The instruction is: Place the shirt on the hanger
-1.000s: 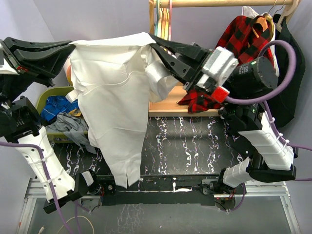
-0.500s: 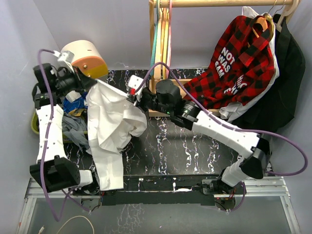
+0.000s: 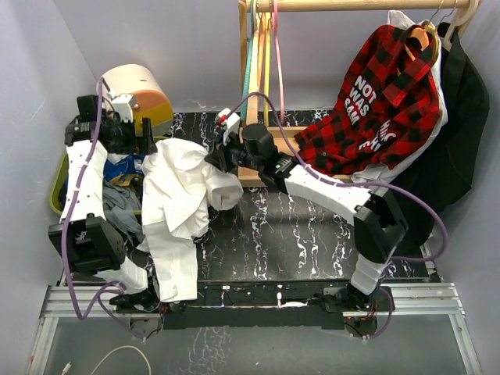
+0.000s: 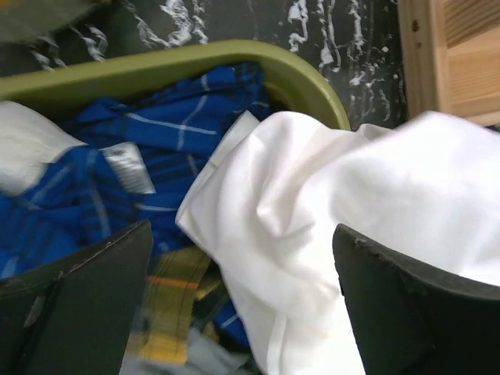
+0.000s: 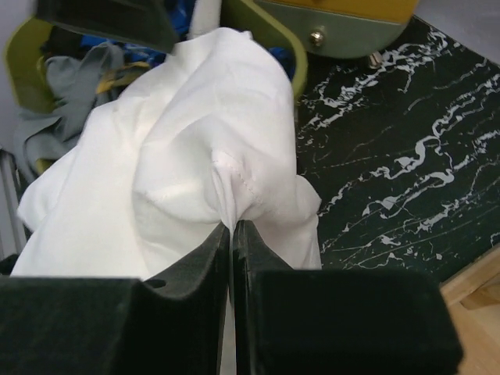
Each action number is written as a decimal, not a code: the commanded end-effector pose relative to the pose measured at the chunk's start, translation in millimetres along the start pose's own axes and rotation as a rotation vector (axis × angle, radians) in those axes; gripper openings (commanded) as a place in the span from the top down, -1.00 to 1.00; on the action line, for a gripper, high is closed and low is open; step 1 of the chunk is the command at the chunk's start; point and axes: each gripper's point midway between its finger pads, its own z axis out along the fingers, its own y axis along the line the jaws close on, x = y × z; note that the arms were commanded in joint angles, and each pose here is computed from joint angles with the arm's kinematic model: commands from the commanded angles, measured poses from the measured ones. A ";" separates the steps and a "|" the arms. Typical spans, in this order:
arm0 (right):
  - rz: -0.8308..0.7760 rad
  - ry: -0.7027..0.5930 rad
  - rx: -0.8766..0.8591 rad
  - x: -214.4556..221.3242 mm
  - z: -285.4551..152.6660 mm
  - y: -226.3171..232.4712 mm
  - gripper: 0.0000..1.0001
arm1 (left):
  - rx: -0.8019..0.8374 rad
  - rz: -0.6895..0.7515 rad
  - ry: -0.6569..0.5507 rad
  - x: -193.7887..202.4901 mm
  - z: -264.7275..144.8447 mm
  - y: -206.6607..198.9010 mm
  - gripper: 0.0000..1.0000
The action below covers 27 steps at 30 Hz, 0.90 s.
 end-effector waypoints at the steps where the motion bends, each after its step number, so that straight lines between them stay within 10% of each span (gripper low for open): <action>1: 0.149 -0.118 0.096 -35.3 27.5 -26.5 0.84 | -0.230 0.182 0.009 -27.1 -80.7 7.9 -0.94; 5: 0.209 -0.070 0.229 -15.1 47.1 -57.0 0.84 | -0.175 0.387 -0.046 -30.6 -142.0 -35.8 -0.95; 11: 0.252 -0.043 0.267 -2.4 58.3 -70.3 0.80 | 0.021 0.571 0.254 50.1 -131.9 -102.3 -0.93; 17: 0.272 -0.072 0.251 -4.9 40.3 -64.1 -0.86 | 0.108 0.700 0.336 65.7 -114.2 -153.7 -0.93; 27: 0.292 -0.219 0.333 15.1 -53.5 -61.5 -0.96 | -0.032 1.078 0.404 87.3 -81.4 -171.7 -0.81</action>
